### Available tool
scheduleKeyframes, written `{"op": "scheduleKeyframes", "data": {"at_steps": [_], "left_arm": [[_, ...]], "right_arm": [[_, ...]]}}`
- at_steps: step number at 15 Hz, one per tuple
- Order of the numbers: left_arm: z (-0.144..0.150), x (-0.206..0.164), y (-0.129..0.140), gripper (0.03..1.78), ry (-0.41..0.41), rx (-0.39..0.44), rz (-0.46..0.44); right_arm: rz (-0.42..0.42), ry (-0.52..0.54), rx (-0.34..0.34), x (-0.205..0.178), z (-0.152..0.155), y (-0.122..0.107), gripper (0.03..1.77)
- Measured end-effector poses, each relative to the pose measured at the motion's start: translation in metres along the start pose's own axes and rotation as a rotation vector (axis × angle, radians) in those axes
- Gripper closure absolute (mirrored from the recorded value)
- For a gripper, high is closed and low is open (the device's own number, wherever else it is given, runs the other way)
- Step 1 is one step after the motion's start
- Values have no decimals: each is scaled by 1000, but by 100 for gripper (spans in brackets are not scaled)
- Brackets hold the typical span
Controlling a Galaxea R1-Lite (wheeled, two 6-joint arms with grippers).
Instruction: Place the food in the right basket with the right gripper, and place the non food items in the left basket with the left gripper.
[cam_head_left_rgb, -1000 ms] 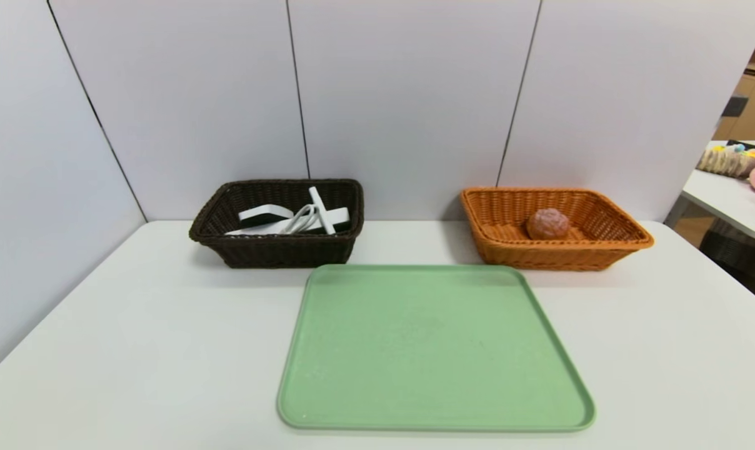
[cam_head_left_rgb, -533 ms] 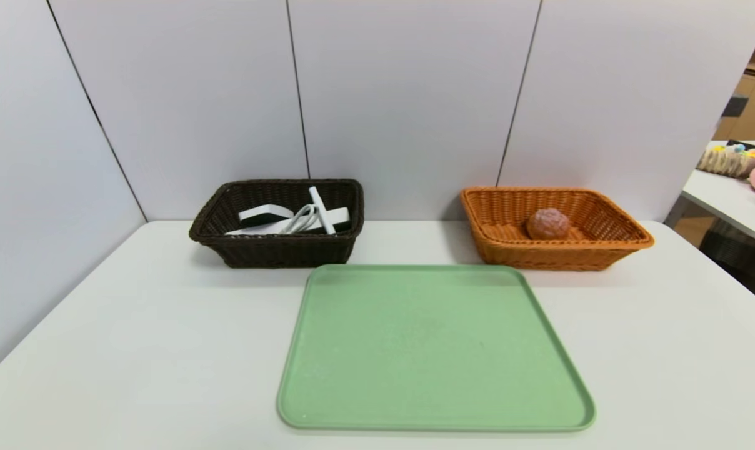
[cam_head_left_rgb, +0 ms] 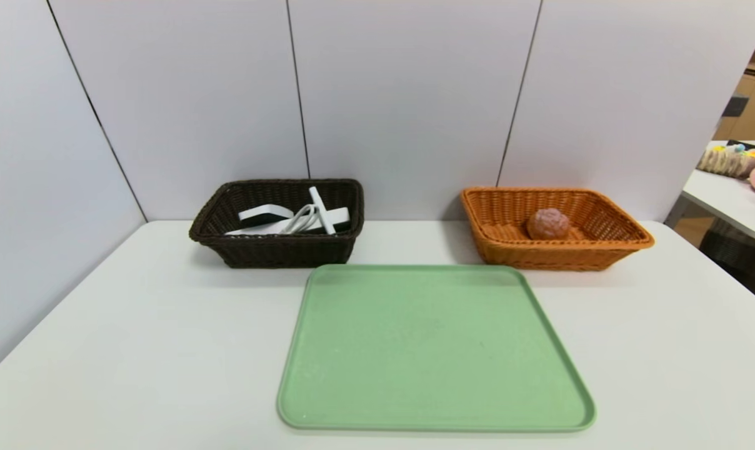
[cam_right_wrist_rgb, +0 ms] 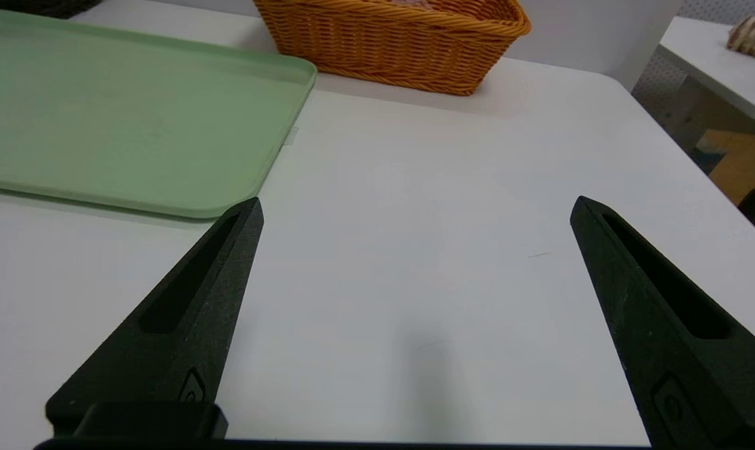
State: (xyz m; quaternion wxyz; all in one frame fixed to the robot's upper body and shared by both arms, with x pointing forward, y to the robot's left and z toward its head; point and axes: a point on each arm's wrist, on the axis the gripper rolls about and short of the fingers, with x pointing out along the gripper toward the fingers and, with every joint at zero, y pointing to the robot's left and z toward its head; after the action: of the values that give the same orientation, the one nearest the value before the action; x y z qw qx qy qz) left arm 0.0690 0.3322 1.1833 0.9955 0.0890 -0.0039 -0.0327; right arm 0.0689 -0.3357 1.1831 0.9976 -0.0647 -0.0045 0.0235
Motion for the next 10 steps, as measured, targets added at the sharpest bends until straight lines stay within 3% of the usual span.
{"op": "scheduleKeyframes", "data": {"at_steps": [3, 10], "left_arm": [[-1, 0, 0, 12, 9, -72, 9], [-1, 0, 0, 12, 10, -89, 11]], "right_arm": [[-31, 2, 113, 0, 0, -1, 11], [-41, 4, 125, 0, 0, -1, 11]]}}
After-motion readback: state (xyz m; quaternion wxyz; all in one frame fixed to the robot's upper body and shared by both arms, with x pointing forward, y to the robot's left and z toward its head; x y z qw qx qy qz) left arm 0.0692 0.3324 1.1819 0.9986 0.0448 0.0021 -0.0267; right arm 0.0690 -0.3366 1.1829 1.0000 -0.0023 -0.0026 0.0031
